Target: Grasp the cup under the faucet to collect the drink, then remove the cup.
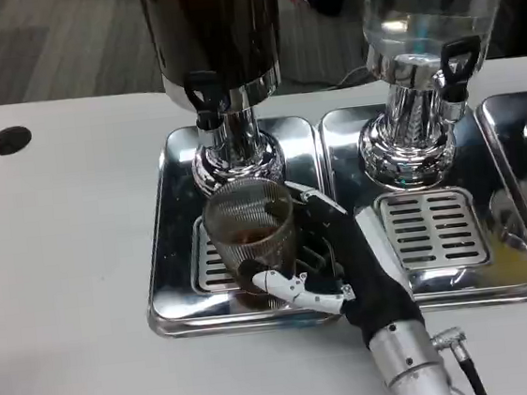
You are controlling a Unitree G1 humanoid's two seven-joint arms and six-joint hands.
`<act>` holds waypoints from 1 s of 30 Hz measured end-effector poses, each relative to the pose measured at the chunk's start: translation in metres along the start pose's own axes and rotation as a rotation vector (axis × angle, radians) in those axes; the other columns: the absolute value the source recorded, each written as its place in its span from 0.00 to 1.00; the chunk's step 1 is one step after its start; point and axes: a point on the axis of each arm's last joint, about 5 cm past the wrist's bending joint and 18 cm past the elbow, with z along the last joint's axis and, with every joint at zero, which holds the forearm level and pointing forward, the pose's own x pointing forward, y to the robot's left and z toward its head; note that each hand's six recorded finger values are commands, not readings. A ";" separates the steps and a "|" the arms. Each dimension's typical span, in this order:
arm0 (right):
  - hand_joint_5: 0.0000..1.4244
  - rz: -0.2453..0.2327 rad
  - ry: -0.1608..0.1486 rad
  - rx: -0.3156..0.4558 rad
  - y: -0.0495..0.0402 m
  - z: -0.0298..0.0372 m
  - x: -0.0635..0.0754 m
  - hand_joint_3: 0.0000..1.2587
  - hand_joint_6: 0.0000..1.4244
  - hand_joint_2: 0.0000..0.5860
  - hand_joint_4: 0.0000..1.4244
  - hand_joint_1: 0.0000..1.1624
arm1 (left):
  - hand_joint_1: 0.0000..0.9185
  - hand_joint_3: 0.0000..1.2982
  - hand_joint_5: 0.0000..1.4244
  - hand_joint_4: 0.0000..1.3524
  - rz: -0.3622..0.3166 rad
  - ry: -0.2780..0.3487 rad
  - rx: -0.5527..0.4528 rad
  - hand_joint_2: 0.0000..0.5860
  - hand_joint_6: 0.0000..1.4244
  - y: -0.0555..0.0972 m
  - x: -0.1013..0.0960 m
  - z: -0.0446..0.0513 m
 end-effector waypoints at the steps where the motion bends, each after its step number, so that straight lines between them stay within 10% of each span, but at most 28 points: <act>1: 0.18 -0.001 0.000 0.001 0.0000 -0.0001 -0.001 0.22 0.13 0.33 0.22 0.74 | 0.00 0.00 0.00 0.00 0.000 0.000 -0.001 0.01 0.00 0.000 0.000 0.0000; 30: 0.18 -0.004 0.006 0.009 -0.0010 -0.0011 -0.004 0.20 0.13 0.35 0.20 0.73 | 0.00 0.00 0.00 0.00 -0.003 -0.005 -0.007 0.01 0.00 -0.002 0.000 0.0028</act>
